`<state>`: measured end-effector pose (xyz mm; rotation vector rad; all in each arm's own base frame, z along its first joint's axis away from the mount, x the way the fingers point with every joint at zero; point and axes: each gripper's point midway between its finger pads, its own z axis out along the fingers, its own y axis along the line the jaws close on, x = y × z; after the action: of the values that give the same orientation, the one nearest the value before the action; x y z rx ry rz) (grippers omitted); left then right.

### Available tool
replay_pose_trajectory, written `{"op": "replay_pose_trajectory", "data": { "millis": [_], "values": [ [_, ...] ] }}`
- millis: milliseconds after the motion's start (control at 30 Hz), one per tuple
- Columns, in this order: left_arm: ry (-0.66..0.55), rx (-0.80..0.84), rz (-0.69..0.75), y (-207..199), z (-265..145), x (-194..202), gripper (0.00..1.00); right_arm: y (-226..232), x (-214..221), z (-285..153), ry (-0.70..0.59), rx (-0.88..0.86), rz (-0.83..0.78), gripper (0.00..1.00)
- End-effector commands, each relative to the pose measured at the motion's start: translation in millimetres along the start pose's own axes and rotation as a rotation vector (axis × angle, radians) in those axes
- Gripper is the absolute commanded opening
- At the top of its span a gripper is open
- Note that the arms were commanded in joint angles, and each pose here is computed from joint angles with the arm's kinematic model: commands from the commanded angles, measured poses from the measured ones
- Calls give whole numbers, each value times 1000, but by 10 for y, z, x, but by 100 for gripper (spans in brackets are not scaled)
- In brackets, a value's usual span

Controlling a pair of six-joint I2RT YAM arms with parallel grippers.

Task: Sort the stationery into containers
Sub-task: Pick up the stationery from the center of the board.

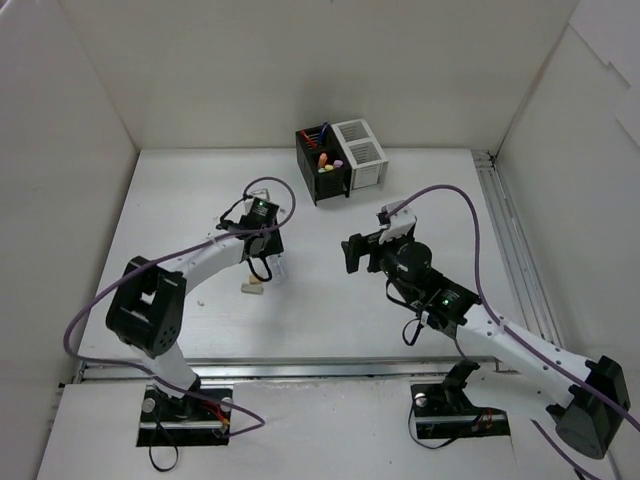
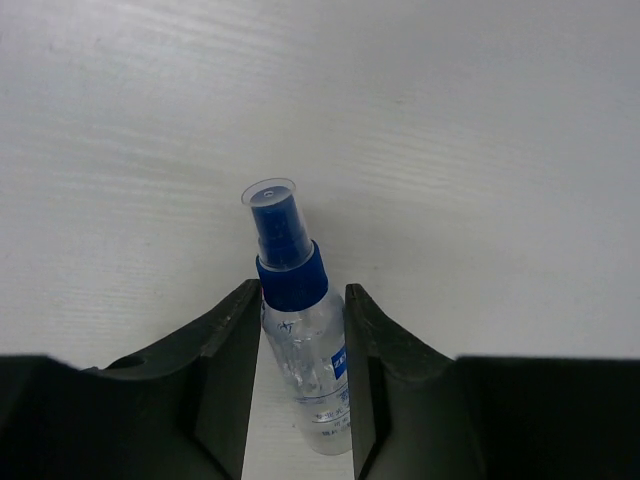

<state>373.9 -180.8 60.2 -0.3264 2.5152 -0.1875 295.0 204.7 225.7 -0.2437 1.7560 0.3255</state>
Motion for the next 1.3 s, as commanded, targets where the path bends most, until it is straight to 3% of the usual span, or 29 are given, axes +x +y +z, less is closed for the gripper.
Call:
{"op": "replay_pose_trajectory", "data": {
  "millis": [0,33,67,133,233,433,767,967,1067,1100,1167,1267],
  "values": [
    [-315,301,173,-579,-730,-758,0,370,-198,-120,-53,-262,0,98],
    [-286,421,243,-704,-793,-589,0,529,-188,-171,-49,-373,-4,98],
    [-355,536,296,-853,-1066,-670,0,557,-178,-181,-46,-399,-9,98],
    [-393,775,466,-1091,-1352,-523,0,515,-207,-159,-59,-383,24,98],
    [-430,1008,692,-1251,-1759,-299,0,391,-293,-98,-84,-347,99,98],
    [-406,1241,921,-1304,-2044,46,0,529,-525,-69,-136,-484,221,98],
    [-378,1268,946,-1367,-2074,66,0,750,-335,324,-13,-530,407,94],
    [-368,1223,903,-1437,-2028,6,0,904,-355,494,-22,-506,417,85],
    [-376,1188,862,-1472,-2007,-55,0,913,-314,562,-14,-485,442,68],
    [-383,1171,851,-1478,-1988,-90,0,956,-317,553,-13,-498,445,57],
    [-393,1164,839,-1496,-2004,-136,0,986,-295,568,-3,-503,449,46],
    [-406,1142,821,-1513,-1990,-201,0,988,-291,573,-3,-498,456,19]
  ]
}}
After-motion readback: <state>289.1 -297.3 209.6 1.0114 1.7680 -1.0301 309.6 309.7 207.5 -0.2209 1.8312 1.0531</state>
